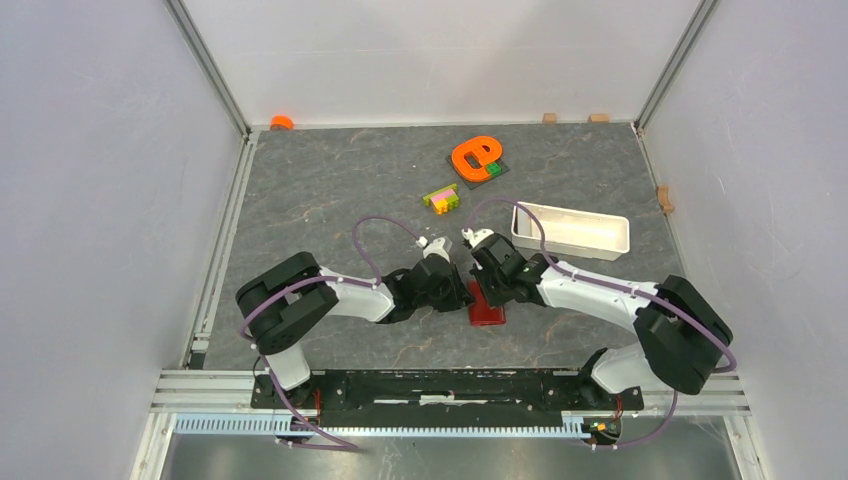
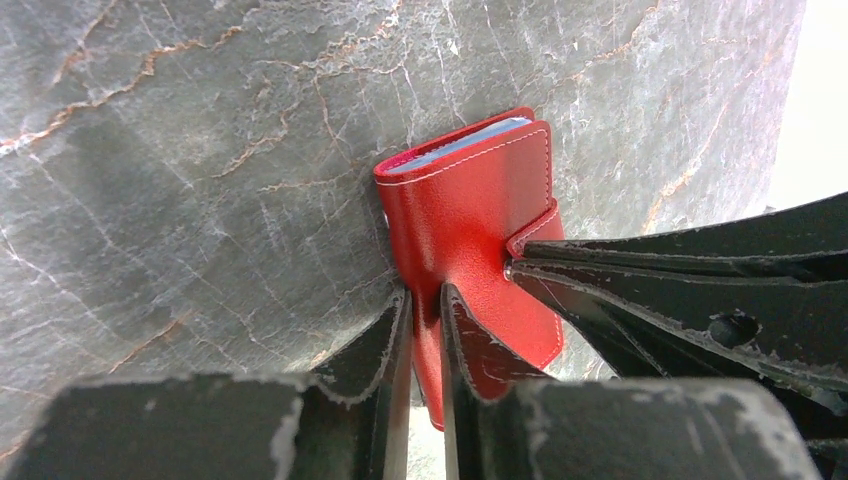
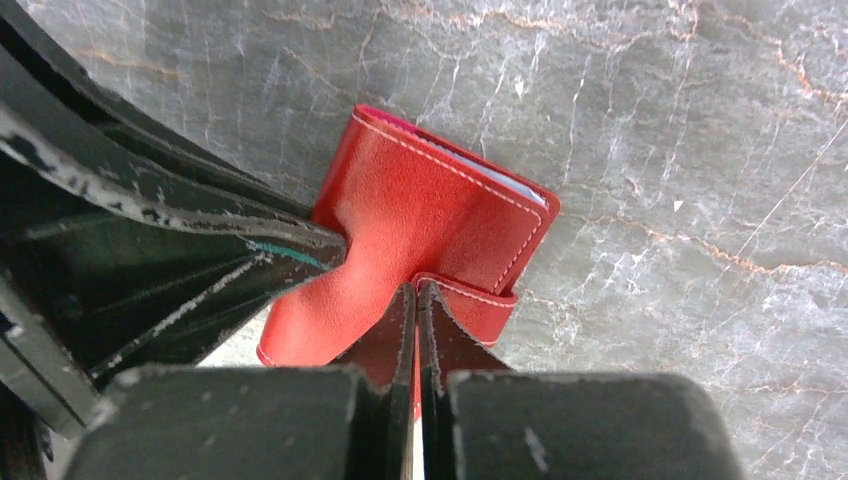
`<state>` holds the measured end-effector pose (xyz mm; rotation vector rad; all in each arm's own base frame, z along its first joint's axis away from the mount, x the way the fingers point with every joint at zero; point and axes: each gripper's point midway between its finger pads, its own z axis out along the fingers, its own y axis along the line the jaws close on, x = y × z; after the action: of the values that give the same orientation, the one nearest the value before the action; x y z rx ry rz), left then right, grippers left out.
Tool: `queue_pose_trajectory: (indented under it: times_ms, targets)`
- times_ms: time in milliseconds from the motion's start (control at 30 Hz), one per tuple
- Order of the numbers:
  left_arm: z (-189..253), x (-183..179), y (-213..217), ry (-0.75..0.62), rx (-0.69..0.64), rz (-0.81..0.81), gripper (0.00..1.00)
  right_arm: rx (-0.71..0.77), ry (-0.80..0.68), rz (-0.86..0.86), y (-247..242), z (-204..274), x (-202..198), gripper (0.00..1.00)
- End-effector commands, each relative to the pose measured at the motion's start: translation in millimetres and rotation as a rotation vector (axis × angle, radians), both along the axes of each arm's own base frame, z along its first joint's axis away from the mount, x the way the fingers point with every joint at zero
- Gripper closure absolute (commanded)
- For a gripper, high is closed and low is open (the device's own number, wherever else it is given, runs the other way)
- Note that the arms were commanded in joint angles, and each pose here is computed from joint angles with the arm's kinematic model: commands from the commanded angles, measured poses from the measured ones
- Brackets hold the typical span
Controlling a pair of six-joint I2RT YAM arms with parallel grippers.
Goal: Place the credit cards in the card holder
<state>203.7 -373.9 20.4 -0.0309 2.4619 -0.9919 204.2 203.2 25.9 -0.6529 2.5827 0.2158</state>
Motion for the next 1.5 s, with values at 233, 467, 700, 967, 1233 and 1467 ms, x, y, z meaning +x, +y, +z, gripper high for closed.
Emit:
queue_pose_trajectory:
  times_ms: [233, 467, 700, 967, 1233, 1467]
  targets:
    - [-28.1, -16.7, 3.0, 0.043, 0.087, -0.032, 0.81, 0.021, 0.164, 0.025, 14.5, -41.1, -39.6, 1.0]
    - [-27.7, -16.1, 5.6, 0.037, 0.089, -0.023, 0.81, -0.007, 0.14, -0.071, -14.5, -45.9, -53.6, 1.0]
    - [-28.1, -16.3, 7.2, 0.038, 0.091, -0.019, 0.81, 0.077, 0.067, -0.214, -28.9, -45.5, -54.8, 1.0]
    - [-29.5, -16.8, 10.3, 0.04, 0.095, -0.01, 0.81, 0.212, 0.06, -0.361, -42.6, -60.2, -66.1, 1.0]
    - [-30.2, -16.9, 10.9, 0.041, 0.097, -0.006, 0.81, 0.278, 0.061, -0.491, -66.0, -84.6, -83.2, 1.0]
    - [-30.3, -16.9, 11.9, 0.043, 0.1, -0.003, 0.81, 0.269, 0.037, -0.604, -97.7, -106.0, -91.5, 1.0]
